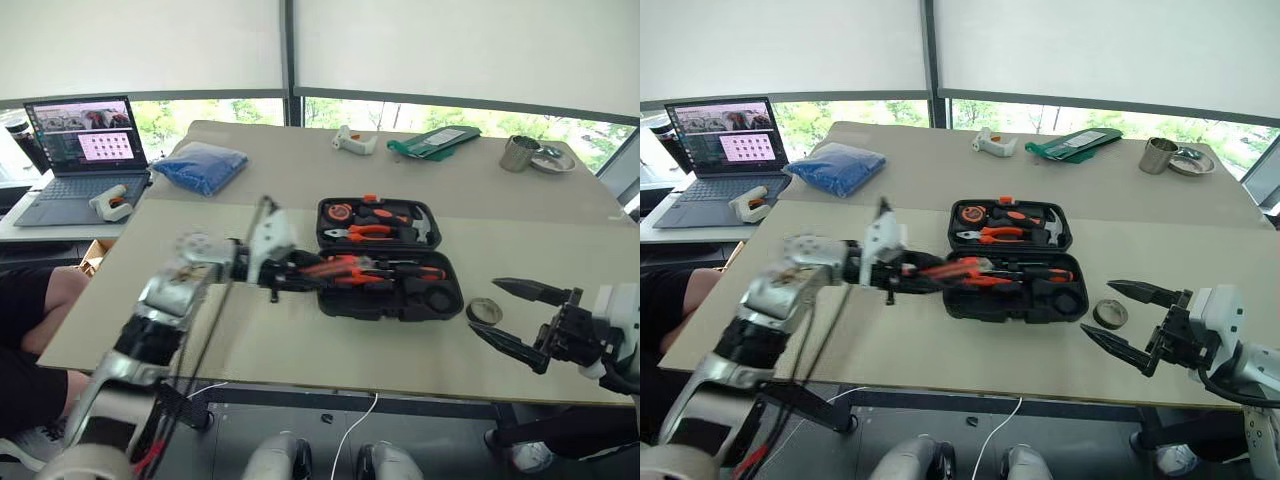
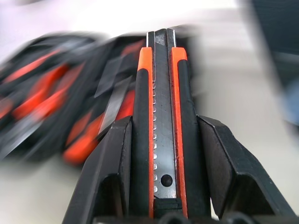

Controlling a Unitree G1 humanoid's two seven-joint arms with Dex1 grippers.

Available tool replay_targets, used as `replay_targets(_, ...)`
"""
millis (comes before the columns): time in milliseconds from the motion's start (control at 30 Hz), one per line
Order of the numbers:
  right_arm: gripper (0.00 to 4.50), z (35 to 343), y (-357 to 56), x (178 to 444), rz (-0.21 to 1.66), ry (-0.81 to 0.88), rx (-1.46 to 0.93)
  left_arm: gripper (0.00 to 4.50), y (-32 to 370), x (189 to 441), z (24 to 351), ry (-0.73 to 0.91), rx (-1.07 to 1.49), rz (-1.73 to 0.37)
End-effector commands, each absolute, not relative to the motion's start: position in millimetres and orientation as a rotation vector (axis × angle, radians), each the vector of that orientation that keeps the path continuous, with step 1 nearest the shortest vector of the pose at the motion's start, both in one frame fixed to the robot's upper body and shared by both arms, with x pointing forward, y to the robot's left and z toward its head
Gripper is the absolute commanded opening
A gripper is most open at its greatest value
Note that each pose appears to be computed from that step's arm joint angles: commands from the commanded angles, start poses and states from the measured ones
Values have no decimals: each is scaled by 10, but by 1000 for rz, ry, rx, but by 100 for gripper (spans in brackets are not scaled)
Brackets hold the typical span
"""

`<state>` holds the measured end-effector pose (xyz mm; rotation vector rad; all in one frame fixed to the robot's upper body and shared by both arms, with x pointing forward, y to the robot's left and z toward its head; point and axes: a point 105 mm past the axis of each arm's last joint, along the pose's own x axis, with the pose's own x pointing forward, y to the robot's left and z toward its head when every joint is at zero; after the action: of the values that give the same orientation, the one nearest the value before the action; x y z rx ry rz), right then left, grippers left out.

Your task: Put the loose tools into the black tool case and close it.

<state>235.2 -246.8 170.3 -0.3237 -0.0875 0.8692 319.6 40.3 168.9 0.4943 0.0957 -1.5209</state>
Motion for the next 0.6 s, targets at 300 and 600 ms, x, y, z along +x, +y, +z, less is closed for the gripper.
replay_targets(300, 450, 1722, -2592, 2102, 821, -30, -370, 160, -157, 3465, 1452, 176, 720, -1427)
replay_targets(600, 450, 1736, -2538, 2083, 812, -28, -363, 160, -202, 3431, 1328, 217, 748, -1440)
